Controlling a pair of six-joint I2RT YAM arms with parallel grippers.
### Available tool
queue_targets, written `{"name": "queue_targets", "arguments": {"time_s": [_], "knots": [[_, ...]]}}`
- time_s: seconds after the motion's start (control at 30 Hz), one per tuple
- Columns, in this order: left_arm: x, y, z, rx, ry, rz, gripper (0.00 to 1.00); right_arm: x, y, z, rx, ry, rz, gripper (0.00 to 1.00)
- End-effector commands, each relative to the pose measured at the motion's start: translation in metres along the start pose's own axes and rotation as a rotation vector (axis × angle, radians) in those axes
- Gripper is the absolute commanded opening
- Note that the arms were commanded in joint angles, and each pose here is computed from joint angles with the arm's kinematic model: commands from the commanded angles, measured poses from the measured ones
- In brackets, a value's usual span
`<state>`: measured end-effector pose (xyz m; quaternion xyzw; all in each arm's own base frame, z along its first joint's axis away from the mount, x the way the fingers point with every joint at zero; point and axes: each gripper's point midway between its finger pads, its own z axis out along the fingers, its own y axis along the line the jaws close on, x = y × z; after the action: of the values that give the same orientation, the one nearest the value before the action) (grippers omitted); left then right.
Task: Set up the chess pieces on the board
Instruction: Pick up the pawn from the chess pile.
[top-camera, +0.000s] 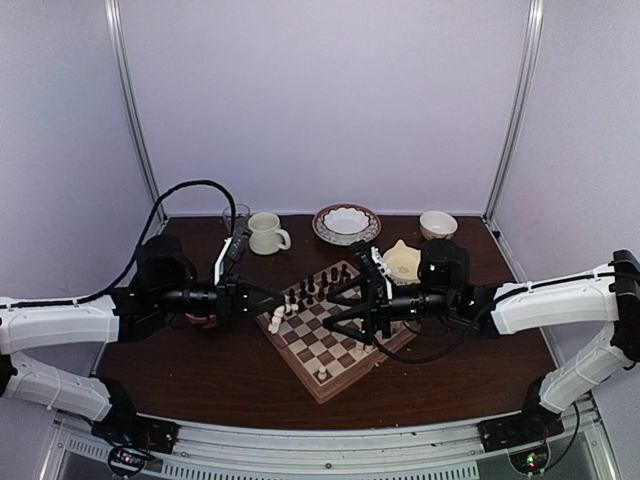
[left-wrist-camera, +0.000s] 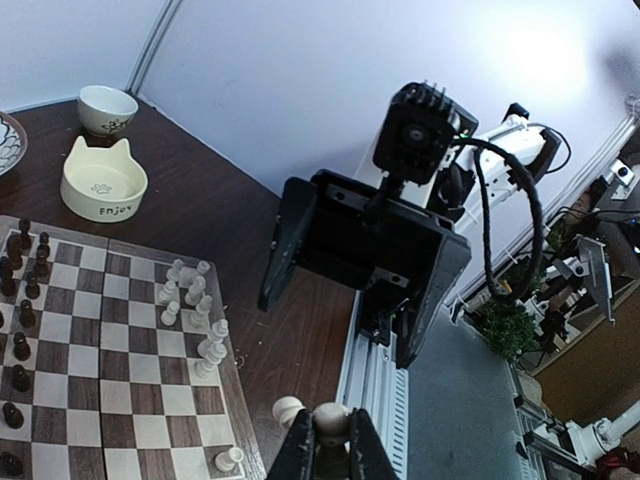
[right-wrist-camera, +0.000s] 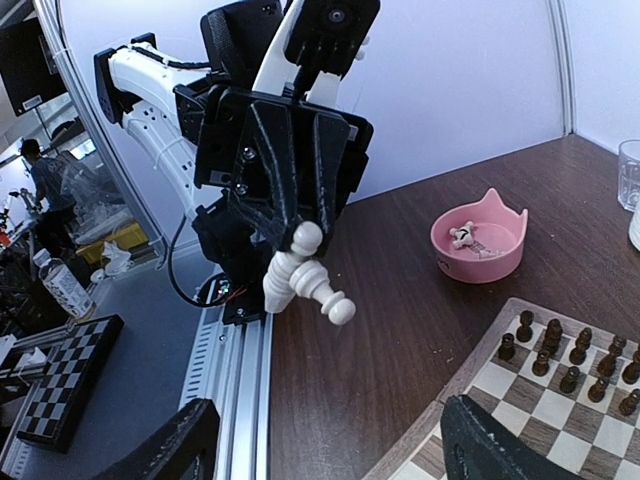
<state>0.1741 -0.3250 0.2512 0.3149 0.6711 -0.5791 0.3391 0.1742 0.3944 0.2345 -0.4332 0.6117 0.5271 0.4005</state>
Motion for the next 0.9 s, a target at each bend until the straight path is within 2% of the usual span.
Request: {"name": "queue_targets", "arguments": {"time_s": [0.0,0.47,0.87], "knots": [[-0.02,-0.029,0.008,0.101,-0.048,0.068,0.0,-0.011,0.017,0.007,-0.1,-0.047,0.022,0.79],[-0.014,-0.048,0.024,0.172,-0.027,0.07,0.0,-0.01,0.031,0.02,-0.191,-0.069,0.046,0.77],[-0.012,-0.045,0.028,0.171,-0.019,0.06,0.0,-0.012,0.044,0.025,-0.24,-0.067,0.032,0.57]]}}
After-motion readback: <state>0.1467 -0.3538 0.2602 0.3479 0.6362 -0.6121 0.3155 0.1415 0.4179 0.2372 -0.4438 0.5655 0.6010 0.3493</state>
